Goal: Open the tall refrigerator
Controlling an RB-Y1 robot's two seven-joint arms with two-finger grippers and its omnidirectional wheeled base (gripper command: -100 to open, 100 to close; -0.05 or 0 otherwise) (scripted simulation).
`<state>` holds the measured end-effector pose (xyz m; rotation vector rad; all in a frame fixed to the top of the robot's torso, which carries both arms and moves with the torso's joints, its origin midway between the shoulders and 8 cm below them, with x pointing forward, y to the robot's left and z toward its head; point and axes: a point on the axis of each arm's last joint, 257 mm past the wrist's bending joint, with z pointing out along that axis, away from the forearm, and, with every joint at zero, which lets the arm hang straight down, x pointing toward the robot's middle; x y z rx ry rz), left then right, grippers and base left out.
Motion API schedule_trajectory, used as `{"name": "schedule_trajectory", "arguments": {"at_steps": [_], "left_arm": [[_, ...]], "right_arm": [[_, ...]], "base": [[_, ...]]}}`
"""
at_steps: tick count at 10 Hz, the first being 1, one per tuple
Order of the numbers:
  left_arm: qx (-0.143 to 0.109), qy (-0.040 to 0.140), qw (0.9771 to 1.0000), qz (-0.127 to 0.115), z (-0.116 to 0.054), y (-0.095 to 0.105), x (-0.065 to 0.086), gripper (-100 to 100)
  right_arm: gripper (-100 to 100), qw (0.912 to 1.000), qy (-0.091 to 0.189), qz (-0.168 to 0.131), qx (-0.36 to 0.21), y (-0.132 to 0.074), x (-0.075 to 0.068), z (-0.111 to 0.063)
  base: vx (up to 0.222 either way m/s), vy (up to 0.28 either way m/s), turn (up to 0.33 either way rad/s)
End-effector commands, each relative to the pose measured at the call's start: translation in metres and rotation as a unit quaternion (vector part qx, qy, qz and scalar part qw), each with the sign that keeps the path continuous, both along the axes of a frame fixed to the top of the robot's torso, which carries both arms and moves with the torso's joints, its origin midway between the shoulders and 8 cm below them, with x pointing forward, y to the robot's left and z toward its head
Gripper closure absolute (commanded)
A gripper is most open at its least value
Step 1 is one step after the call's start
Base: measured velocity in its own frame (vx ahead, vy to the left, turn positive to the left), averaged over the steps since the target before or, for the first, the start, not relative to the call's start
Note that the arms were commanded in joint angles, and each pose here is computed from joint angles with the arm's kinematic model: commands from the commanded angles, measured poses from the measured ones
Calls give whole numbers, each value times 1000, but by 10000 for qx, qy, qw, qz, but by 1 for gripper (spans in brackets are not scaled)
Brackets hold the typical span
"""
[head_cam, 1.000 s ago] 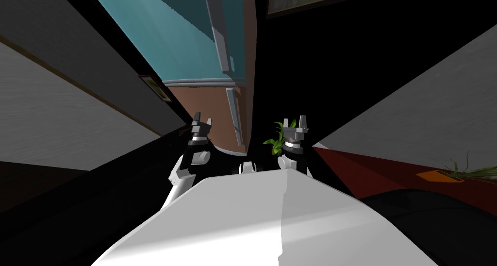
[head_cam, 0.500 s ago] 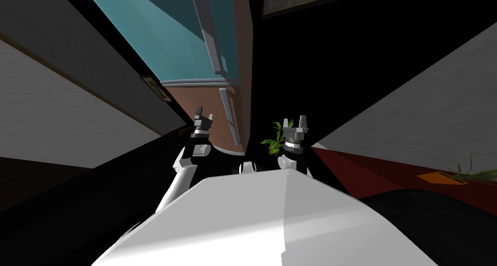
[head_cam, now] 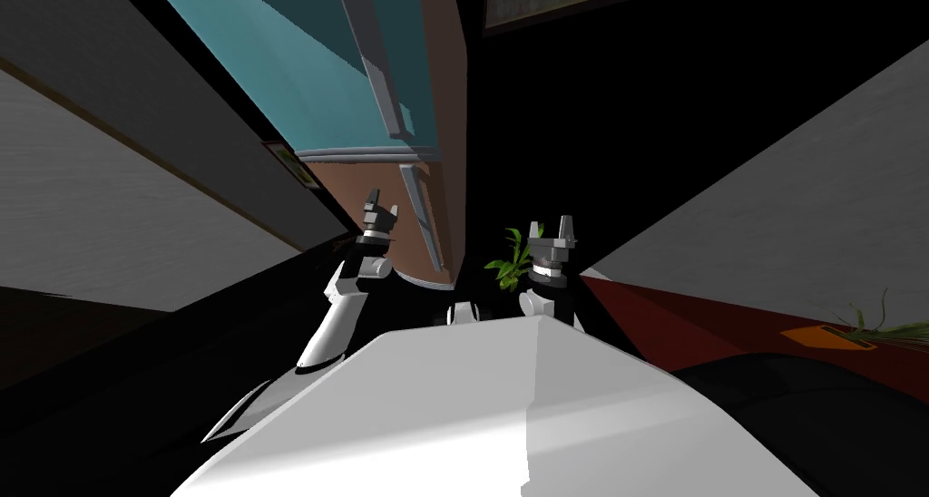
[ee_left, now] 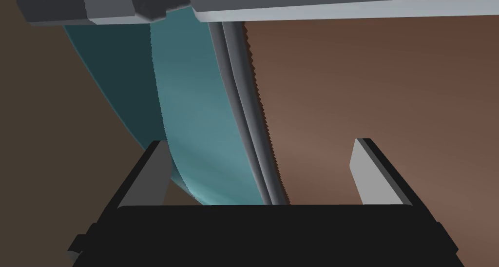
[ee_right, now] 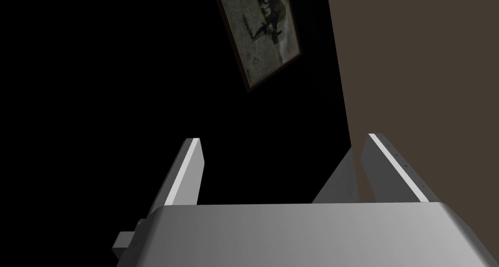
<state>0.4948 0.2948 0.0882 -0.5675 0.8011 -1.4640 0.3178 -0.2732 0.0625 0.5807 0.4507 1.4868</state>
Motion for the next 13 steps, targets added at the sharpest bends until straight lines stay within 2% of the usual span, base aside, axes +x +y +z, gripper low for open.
{"name": "schedule_trajectory", "arguments": {"at_steps": [1,3,4,7,8,13], "left_arm": [[38,18,10000,-19,13,4,15,-100],[99,94,9999,2,25,12,32,-100],[99,44,9999,-16,30,10,31,-100],[202,100,9997,47,56,23,53,-100],[202,66,9998,35,60,22,53,-100],[354,36,9992,189,113,43,73,-100]], "right_arm": [[0,10000,0,0,0,0,0,0],[0,10000,0,0,0,0,0,0],[0,10000,0,0,0,0,0,0],[0,10000,0,0,0,0,0,0],[0,10000,0,0,0,0,0,0],[0,10000,0,0,0,0,0,0]], "base": [[-27,-101,9],[-22,-101,17],[-24,-76,11],[-11,-100,19],[-15,-91,18],[-29,-91,25]]}}
